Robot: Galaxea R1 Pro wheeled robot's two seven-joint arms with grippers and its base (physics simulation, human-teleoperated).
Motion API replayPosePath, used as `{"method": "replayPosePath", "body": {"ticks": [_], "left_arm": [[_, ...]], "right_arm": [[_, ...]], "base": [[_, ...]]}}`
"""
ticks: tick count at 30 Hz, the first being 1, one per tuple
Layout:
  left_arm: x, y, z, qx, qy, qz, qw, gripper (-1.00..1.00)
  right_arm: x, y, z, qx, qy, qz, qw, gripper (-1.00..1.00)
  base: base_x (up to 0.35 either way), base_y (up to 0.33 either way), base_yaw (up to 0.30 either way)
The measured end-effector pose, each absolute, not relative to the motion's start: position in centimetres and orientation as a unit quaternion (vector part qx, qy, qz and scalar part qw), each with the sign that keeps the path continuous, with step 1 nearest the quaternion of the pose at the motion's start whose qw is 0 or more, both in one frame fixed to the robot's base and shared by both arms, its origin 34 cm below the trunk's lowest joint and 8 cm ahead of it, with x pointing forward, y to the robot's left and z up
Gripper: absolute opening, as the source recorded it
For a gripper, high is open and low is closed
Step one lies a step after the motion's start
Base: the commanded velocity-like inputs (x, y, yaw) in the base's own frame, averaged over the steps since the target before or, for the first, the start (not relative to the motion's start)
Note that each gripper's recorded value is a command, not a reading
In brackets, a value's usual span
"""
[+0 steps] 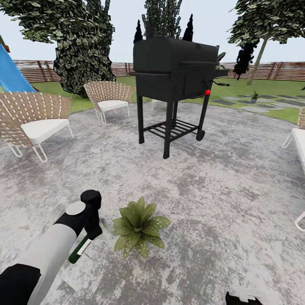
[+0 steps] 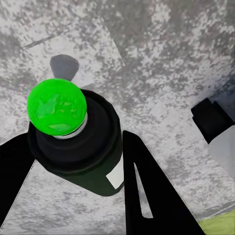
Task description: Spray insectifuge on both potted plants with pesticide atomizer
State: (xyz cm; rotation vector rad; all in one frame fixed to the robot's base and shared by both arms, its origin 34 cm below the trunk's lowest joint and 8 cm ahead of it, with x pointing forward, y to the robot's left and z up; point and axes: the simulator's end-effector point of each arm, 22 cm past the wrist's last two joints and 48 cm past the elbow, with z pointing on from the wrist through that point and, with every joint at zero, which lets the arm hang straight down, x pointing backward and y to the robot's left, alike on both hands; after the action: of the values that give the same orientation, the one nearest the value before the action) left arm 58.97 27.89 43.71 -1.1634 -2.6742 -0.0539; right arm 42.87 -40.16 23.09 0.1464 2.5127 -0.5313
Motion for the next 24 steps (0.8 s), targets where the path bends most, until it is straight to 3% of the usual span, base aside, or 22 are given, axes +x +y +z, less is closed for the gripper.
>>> {"method": "replayPosePath", "body": {"ticks": [4,12,24], "left_arm": [[58.9,27.6,43.6,-0.398,-0.911,-0.016,0.112,-1.00],[58.5,27.3,43.3,-0.398,-0.910,-0.011,0.114,-1.00],[53.6,23.8,39.9,-0.417,-0.896,0.016,0.148,-1.00]], "right_arm": [[42.9,-40.2,23.1,0.057,0.937,-0.199,0.281,1.00],[42.9,-40.3,23.2,0.058,0.937,-0.200,0.281,1.00],[42.9,-40.2,23.1,0.057,0.937,-0.199,0.281,1.00]], "base": [[0.238,0.254,-0.086],[0.267,0.177,-0.251],[0.020,0.003,-0.036]]}}
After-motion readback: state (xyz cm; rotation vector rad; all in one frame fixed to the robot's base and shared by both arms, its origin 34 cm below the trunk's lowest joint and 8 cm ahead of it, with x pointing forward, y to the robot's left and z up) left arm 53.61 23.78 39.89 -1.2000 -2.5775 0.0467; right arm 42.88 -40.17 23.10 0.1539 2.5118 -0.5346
